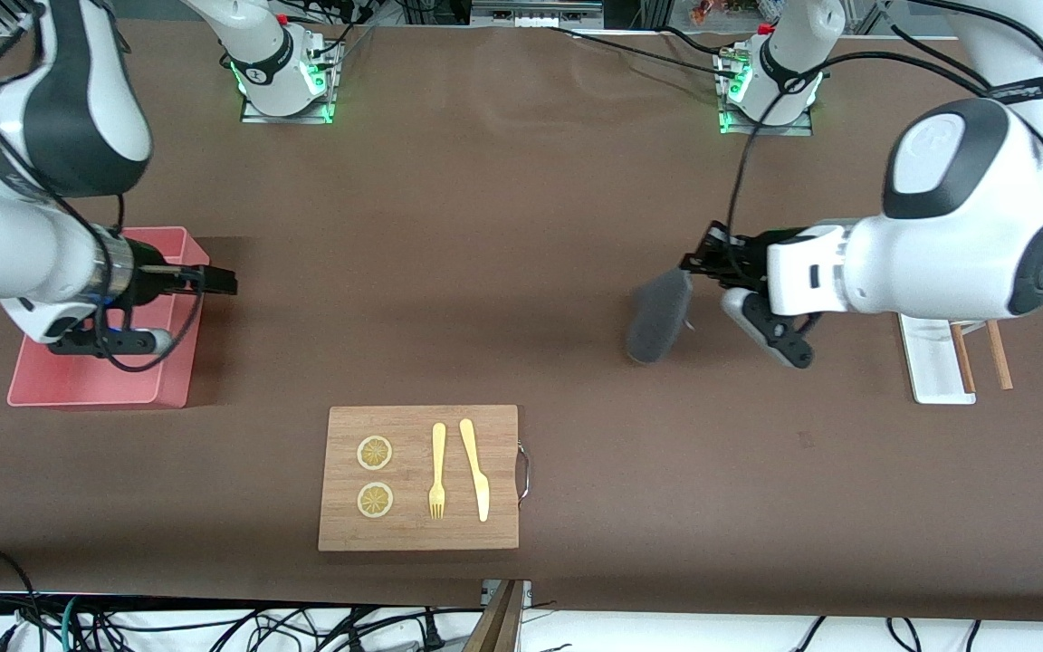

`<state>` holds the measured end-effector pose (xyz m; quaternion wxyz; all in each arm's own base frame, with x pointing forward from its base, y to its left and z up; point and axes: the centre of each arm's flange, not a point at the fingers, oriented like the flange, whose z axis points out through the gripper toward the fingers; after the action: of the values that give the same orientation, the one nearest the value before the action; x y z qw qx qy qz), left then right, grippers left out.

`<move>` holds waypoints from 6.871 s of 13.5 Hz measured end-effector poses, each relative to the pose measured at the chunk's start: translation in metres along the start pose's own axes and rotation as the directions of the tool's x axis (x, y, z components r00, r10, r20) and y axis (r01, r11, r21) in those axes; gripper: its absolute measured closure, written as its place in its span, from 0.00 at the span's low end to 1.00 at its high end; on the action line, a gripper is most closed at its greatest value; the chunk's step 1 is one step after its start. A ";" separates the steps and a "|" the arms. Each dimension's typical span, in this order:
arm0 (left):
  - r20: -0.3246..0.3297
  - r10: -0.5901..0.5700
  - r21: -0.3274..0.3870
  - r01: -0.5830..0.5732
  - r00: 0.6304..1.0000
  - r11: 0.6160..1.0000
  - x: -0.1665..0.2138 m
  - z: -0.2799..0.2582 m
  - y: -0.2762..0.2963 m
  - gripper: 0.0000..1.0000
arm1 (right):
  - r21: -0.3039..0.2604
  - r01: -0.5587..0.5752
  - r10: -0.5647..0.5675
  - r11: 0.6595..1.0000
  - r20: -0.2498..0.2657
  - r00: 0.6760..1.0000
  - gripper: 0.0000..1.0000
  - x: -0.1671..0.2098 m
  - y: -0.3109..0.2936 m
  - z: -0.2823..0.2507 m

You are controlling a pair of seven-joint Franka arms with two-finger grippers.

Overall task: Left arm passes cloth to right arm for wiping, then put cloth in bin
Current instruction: 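Carry the cloth to mid-table while the right gripper moves toward it, then bring the right gripper up beneath the hanging cloth, then close the right gripper on the cloth's hanging corner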

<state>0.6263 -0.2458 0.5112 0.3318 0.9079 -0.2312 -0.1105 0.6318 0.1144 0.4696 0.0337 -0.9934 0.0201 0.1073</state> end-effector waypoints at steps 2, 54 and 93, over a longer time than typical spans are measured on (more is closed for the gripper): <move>-0.048 0.052 -0.050 -0.054 0.998 0.997 0.012 0.013 0.020 0.98 | 0.005 -0.055 0.056 0.998 -0.037 0.998 0.00 0.006 -0.035 0.014; -0.384 -0.110 -0.576 -0.145 0.917 0.805 0.068 0.064 0.133 0.98 | 0.574 -0.406 0.229 0.711 0.357 0.905 0.00 0.057 -0.109 0.191; -0.381 -0.117 -0.578 -0.138 0.917 0.804 0.069 0.063 0.133 0.98 | 0.808 -0.530 0.071 0.257 0.531 0.844 0.00 0.050 -0.148 0.210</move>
<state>0.6174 -0.4041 0.5469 0.6397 0.7595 -0.1173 0.0119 0.6426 0.2751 0.2632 0.5825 -0.7175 0.2653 0.2748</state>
